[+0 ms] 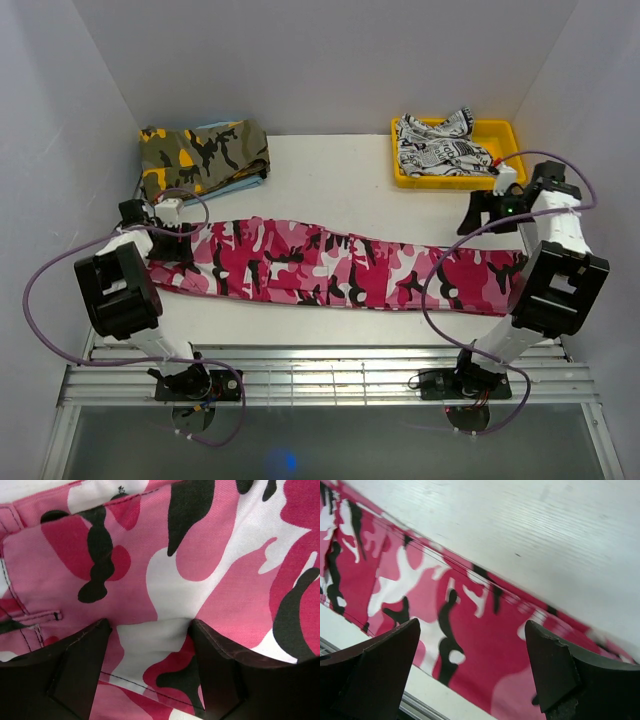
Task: Fold and stack the trousers
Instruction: Fold the trousers
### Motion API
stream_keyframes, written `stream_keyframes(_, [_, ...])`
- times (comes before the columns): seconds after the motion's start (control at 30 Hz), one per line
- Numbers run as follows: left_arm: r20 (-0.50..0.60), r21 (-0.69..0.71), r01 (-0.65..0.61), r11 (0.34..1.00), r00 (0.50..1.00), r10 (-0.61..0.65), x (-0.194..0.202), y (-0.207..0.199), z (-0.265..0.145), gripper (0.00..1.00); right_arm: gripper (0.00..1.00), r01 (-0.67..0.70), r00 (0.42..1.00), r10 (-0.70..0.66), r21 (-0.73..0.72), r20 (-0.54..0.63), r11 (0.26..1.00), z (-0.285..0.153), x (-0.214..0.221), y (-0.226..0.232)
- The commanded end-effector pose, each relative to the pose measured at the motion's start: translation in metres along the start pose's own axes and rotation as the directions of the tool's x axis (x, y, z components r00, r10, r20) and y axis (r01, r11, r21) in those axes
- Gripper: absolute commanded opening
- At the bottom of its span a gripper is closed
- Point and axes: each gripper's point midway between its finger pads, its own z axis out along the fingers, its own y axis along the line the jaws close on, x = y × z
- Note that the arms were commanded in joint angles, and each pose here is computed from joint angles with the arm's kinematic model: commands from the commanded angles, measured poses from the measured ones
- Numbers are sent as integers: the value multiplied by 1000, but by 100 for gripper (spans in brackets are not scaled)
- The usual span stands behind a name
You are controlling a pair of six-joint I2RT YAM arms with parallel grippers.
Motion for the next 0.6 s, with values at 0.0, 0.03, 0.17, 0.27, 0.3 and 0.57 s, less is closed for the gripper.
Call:
stream_keyframes(0.0, [-164,-39,41,998,985,-47,63,4,-10,78,90,-50,999,50,14,16,999,-42,11,-13])
stream_keyframes(0.03, [-174,-57,36,998,984,-46,68,6,-12,77,92,-69,998,68,51,4,996,-48,17,-22])
stream_keyframes(0.17, [-172,-57,40,998,984,-49,70,6,-22,78,97,-126,988,144,226,-62,966,-77,52,-57])
stream_keyframes(0.27, [-140,-3,54,999,989,-54,59,-5,-29,86,99,-130,979,168,287,-115,949,-87,82,-74])
stream_keyframes(0.3, [-123,10,56,998,991,-55,54,-7,-32,91,100,-146,975,189,306,-114,941,-92,91,-82])
stream_keyframes(0.57, [-2,71,26,997,1000,-26,16,-18,-57,98,93,-249,935,313,320,-166,914,-77,154,-115])
